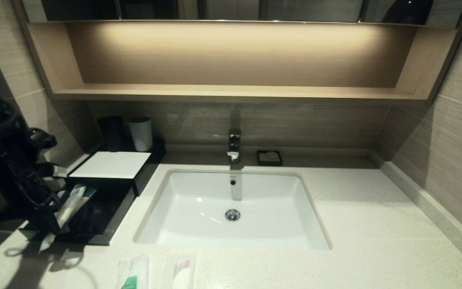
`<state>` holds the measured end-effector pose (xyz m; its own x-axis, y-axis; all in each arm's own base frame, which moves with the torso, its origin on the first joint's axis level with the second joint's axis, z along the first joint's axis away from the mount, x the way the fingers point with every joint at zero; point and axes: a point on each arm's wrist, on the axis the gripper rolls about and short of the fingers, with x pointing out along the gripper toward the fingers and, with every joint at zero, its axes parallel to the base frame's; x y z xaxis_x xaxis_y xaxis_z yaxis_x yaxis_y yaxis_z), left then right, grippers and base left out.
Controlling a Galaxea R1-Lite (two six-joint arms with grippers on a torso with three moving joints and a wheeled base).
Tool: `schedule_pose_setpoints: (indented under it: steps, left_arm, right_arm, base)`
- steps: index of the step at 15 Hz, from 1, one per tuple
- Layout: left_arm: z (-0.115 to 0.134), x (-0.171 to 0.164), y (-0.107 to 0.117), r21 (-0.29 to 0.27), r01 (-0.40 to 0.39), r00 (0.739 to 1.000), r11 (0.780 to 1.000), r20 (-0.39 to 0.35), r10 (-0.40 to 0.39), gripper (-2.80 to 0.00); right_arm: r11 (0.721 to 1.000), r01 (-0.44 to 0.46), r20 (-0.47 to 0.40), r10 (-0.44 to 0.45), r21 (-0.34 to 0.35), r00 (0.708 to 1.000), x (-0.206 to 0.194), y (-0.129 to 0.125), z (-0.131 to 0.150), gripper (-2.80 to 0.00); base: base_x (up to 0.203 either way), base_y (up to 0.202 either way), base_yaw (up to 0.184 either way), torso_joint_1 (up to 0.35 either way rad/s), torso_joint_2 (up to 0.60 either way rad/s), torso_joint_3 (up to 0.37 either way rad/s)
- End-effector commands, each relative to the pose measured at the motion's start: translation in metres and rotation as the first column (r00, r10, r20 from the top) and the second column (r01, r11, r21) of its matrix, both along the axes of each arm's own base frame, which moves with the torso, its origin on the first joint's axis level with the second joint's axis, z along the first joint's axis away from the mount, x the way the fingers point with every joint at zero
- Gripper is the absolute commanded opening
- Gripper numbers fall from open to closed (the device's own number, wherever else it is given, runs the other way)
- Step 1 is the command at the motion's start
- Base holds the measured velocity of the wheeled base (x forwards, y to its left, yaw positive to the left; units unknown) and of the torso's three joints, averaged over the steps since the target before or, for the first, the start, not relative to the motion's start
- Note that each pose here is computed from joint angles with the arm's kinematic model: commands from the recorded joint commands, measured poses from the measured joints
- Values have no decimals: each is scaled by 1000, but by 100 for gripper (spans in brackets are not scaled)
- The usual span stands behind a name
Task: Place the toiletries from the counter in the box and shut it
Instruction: Place the bathroom toiletry into the drawer
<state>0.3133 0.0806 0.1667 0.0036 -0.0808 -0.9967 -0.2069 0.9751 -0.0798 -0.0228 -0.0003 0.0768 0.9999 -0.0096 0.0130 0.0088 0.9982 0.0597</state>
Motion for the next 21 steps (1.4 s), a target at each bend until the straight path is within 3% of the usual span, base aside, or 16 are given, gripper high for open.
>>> schedule_pose_setpoints:
  steps: [1, 4, 8, 15, 21]
  left_arm:
    - [-16, 10, 4, -5, -3, 1000, 1000, -21, 3, -280]
    - [-22, 21, 14, 0, -21, 1000, 1000, 1, 21, -280]
    - [-19, 31, 17, 16, -31, 995, 999, 92, 30, -280]
    - [-26, 37, 21, 22, -34, 992, 999, 123, 31, -280]
    - [-34, 42, 11, -21, 6, 990, 1000, 139, -3, -280]
  right_arm:
    - [1000, 0, 1, 0, 0, 1000, 0, 0, 0, -280]
    - [1000, 0, -1, 0, 0, 1000, 0, 0, 0, -280]
    - [1000, 0, -1, 0, 0, 1000, 0, 0, 0, -280]
    - [1000, 0, 1, 0, 0, 1000, 0, 0, 0, -280]
    - [1000, 0, 0, 0, 0, 1000, 0, 0, 0, -280]
  base:
    - [0, 0, 0, 0, 0, 0]
    - [0, 0, 0, 0, 0, 0]
    - [0, 0, 0, 0, 0, 0]
    - [0, 0, 0, 0, 0, 0]
    - [0, 0, 0, 0, 0, 0]
